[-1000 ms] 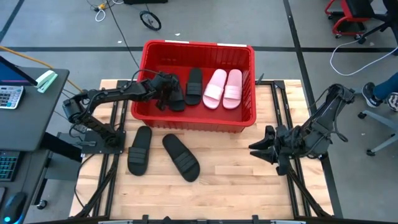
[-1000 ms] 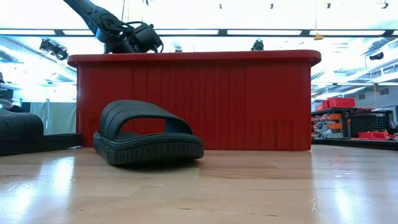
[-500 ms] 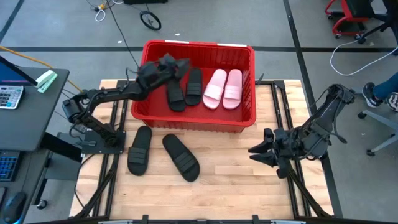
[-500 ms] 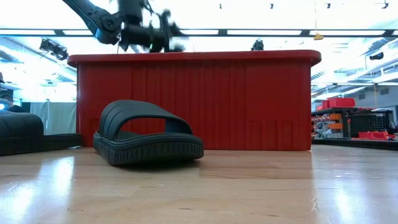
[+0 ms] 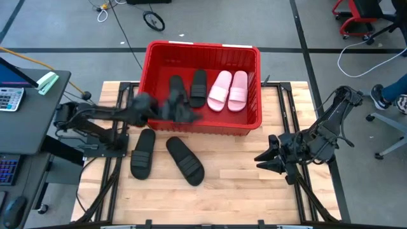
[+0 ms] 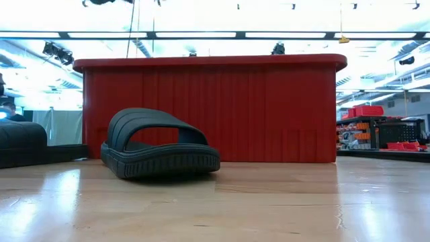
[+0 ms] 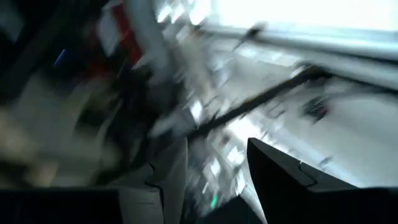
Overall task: Pick and place slides into bin
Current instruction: Put the black slide into the red bin
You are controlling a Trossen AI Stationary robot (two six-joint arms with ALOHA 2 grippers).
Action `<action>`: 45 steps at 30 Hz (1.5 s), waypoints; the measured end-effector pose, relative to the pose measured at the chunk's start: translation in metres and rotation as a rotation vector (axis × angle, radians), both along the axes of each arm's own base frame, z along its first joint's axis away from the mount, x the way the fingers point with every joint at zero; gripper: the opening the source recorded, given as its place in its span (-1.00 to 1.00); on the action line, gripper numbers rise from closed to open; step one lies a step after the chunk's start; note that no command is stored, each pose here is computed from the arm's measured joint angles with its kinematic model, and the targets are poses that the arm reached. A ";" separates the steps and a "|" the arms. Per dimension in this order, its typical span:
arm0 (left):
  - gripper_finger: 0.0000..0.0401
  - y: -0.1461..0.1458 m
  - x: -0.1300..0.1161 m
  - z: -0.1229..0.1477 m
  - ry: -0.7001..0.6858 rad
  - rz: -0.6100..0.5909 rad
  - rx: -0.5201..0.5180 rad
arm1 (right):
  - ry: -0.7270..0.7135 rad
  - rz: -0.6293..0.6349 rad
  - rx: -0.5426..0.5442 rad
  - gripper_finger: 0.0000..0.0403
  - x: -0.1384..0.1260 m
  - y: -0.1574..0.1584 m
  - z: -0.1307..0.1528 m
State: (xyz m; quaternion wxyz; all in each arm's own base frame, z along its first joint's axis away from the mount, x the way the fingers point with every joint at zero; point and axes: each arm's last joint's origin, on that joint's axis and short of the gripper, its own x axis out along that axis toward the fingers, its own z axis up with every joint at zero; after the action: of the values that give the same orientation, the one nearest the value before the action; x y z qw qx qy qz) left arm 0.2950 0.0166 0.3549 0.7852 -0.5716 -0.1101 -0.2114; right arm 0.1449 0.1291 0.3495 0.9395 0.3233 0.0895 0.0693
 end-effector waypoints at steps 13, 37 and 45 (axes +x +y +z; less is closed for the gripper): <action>-0.15 -0.090 -0.012 -0.087 0.949 -0.176 0.058 | 0.009 0.000 -0.013 -0.31 0.000 0.000 -0.001; -0.15 -0.068 0.005 -0.169 1.285 -0.161 0.445 | 0.134 -0.294 0.169 -0.31 0.034 0.028 -0.042; -0.16 -0.074 0.022 -0.194 1.255 -0.278 0.408 | 0.150 -0.298 0.186 -0.31 0.038 0.032 -0.047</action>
State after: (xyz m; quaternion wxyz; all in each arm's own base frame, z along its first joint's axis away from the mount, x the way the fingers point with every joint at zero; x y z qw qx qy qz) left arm 0.3172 -0.0570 0.1608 0.7580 -0.4351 0.4838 0.0453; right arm 0.1824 0.1612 0.3024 0.8961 0.4227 0.1035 -0.0869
